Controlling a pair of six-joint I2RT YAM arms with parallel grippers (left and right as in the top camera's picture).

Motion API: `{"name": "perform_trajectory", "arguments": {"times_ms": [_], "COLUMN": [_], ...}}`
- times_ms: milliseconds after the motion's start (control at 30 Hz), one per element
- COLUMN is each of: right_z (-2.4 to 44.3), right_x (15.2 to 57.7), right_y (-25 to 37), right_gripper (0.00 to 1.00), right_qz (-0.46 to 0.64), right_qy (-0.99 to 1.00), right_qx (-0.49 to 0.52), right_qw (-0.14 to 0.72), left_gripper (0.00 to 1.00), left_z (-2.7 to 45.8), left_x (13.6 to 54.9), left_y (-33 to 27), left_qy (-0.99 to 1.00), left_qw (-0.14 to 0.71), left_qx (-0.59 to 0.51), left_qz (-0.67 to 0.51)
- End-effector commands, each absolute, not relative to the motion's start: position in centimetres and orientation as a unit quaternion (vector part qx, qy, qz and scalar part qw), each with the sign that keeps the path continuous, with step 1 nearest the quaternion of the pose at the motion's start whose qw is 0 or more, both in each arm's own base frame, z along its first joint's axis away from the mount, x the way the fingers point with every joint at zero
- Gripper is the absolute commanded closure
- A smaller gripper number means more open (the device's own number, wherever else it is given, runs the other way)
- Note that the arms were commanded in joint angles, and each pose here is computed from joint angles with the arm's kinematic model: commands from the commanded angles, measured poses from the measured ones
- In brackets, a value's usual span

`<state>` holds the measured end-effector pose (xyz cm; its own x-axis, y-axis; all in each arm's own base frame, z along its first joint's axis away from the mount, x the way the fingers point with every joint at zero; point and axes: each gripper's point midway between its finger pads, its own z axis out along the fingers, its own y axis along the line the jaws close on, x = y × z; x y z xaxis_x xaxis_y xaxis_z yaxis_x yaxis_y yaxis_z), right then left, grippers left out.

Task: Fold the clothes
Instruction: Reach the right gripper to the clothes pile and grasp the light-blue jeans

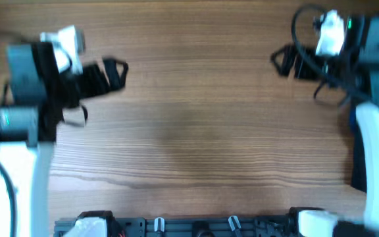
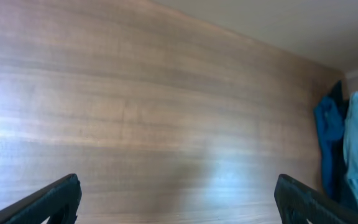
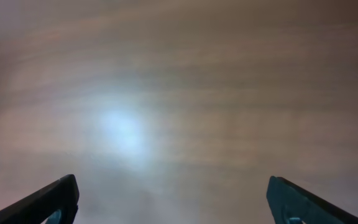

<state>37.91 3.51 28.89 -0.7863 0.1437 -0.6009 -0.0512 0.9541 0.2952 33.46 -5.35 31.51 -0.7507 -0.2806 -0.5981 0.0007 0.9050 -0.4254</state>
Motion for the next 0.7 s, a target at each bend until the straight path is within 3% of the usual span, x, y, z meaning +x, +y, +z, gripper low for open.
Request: {"name": "perform_trajectory", "arguments": {"times_ms": [0, 67, 167, 267, 367, 667], "right_z": [29.3, 27.8, 23.8, 19.4, 16.0, 13.4], "right_x": [42.6, 44.5, 46.4, 48.2, 49.5, 50.7], "right_y": [-5.8, -10.6, -15.8, -19.6, -23.8, -30.0], "right_gripper": [0.03, 0.03, 0.03, 0.14, 0.19, 0.23], "right_qz": [-0.032, -0.1, -0.107, -0.064, -0.061, -0.151], "right_qy": [0.931, 0.923, 0.911, 0.907, 0.891, 0.854], "right_qx": [0.143, 0.195, 0.268, 0.305, 0.345, 0.38], "right_qw": [0.335, 0.316, 0.295, 0.284, 0.291, 0.321], "left_gripper": [0.0, 0.0, 0.0, 0.0, 0.0, 0.0], "left_z": [31.7, 30.8, 30.3, 30.3, 30.3, 30.3], "left_x": [35.7, 36.0, 36.1, 36.1, 36.0, 36.0], "left_y": [-5.6, -6.2, -6.3, -6.3, -6.3, -6.3], "left_qy": [0.926, 0.929, 0.931, 0.931, 0.931, 0.931], "left_qw": [0.314, 0.296, 0.286, 0.286, 0.285, 0.285], "left_qx": [-0.064, -0.061, -0.062, -0.062, -0.062, -0.062], "left_qz": [-0.201, -0.216, -0.218, -0.218, -0.218, -0.218]}}
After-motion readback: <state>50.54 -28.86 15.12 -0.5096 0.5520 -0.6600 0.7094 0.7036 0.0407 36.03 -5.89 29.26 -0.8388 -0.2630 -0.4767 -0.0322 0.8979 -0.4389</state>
